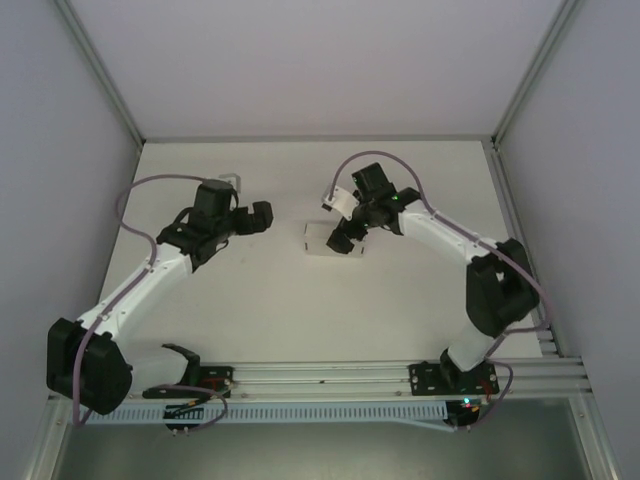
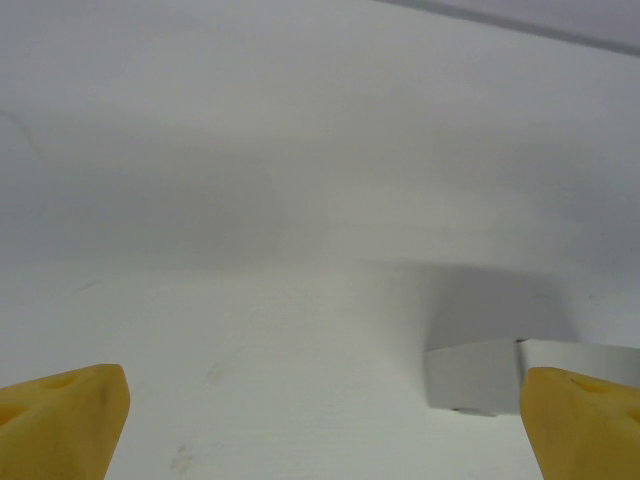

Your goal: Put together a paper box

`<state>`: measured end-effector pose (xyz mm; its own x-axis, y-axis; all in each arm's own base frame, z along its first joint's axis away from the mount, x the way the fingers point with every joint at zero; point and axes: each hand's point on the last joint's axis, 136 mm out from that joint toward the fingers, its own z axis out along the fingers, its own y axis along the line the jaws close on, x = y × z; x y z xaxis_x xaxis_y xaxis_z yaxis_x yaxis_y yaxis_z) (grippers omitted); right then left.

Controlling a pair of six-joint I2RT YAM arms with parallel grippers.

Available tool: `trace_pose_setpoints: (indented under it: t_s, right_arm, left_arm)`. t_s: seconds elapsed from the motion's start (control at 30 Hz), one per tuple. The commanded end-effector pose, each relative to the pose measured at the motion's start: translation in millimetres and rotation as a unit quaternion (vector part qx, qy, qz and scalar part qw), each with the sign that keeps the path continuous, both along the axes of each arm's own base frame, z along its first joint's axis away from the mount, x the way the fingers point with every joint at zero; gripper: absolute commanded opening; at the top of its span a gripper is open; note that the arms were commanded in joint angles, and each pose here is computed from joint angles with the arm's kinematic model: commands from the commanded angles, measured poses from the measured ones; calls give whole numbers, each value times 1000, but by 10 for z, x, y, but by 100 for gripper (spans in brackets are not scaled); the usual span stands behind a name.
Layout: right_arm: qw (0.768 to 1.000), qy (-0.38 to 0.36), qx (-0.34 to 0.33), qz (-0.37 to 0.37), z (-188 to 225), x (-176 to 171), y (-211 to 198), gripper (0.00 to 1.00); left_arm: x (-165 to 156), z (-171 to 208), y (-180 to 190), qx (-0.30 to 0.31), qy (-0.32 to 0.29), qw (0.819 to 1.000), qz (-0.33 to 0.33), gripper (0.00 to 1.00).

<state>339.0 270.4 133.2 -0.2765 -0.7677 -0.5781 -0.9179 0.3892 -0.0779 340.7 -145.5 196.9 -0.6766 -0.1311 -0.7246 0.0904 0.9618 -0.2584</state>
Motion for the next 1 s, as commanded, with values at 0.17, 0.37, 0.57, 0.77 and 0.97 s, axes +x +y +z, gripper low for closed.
trace_pose_setpoints:
  t_s: [0.17,0.37,0.57,0.77,0.97]
  right_arm:
    - [986,79,-127,78,-479,12,-99,78]
    - [986,5,-154,68,-390,98,-27,42]
    - [954,-131,-262,68,-354,149,-63,31]
    - [881,-301,-350,102,-415,214,-52,31]
    - [907,-306,-264,117,-424,-119,-7,48]
  left_arm:
    - [-95,-246,193,44,29,998,23,100]
    - [-107,-179,200,40,17,999,21,100]
    - [-132,-177,249,46,16,998,29,100]
    - [-174,-191,338,54,10,998,43,100]
    - [-214,-182,378,53,7,997,48,100]
